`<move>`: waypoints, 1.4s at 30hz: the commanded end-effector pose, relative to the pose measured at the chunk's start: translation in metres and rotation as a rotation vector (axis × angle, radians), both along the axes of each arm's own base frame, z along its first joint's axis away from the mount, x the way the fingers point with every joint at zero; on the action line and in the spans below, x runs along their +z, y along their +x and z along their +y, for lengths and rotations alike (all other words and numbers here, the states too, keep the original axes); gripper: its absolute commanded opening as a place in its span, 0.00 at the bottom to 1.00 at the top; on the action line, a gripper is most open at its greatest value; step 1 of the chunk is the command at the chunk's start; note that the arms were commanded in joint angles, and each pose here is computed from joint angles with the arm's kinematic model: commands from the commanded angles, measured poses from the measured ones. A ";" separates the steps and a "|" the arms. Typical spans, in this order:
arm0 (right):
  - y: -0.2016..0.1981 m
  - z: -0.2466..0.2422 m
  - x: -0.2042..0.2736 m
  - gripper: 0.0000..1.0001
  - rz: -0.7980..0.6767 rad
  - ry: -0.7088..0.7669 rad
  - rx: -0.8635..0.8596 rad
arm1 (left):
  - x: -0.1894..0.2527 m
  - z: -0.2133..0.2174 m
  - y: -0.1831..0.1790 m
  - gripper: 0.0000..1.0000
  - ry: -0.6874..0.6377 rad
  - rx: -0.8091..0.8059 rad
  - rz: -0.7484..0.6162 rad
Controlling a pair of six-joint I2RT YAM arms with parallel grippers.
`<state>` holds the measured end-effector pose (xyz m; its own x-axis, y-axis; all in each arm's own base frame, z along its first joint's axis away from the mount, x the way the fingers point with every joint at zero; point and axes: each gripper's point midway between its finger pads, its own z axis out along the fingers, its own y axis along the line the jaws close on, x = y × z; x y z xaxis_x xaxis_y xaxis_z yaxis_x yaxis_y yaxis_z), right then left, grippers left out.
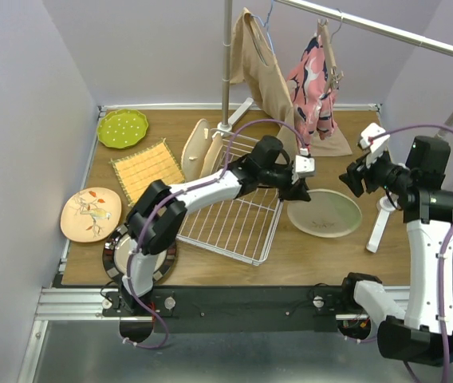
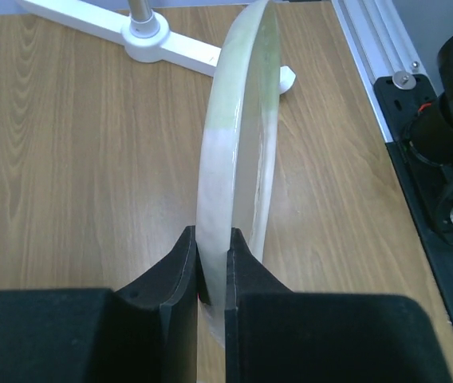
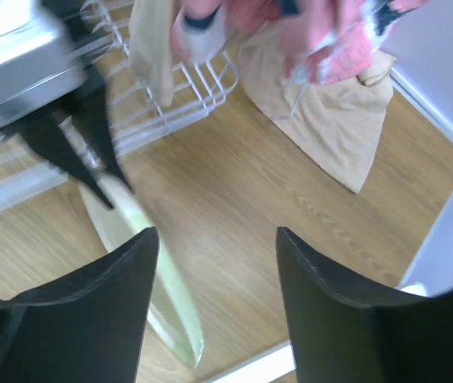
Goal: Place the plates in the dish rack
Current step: Pass the plate from the left arm to the right
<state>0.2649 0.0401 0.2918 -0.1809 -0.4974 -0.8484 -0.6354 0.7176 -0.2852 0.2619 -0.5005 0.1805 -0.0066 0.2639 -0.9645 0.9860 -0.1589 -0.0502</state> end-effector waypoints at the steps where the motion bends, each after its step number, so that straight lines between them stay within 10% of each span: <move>1: 0.004 0.006 0.029 0.75 0.087 0.186 -0.108 | 0.124 0.025 -0.016 0.00 -0.252 0.044 -0.156; 24: 0.016 0.043 0.076 0.84 0.239 0.426 0.049 | 0.196 0.150 -0.046 0.00 -0.352 0.482 -0.169; 42: -0.026 0.057 0.036 0.87 0.190 0.238 0.379 | 0.216 0.206 -0.061 0.00 -0.227 0.308 -0.038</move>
